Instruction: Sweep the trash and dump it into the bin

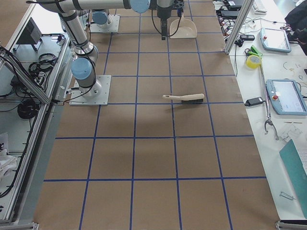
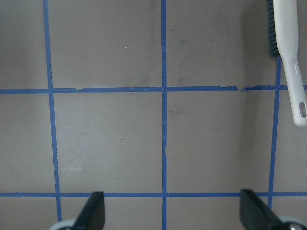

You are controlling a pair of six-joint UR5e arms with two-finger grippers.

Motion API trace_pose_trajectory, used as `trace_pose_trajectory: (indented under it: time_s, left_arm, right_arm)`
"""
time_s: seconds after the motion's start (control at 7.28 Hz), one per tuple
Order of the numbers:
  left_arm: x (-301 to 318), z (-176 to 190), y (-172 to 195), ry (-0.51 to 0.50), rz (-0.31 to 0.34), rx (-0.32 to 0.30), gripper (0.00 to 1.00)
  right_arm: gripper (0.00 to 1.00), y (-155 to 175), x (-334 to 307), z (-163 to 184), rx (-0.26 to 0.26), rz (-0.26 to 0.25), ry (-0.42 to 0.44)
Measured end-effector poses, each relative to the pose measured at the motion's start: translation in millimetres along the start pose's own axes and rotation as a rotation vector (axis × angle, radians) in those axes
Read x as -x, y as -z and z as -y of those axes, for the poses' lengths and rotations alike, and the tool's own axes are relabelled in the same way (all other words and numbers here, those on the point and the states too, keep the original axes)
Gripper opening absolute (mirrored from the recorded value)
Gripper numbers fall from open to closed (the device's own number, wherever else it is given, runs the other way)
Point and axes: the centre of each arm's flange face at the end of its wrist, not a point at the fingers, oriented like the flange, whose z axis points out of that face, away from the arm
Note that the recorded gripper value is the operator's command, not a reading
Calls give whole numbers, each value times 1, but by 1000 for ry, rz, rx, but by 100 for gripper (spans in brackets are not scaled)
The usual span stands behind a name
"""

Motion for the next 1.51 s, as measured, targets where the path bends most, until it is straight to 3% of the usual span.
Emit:
trace_pose_trajectory:
  time_s: [0.82,1.1,1.51]
  left_arm:
    - [-2,-45,38,-151,26,30,100]
    - [-18,-48,28,-213,68,43,100]
    - [-24,-50,14,-225,93,61,100]
  right_arm:
    - [100,0,-1,0,1,-1,-1]
    - [100,-1,-1,1,1,-2,-2]
    - [100,-1,0,1,1,0,-1]
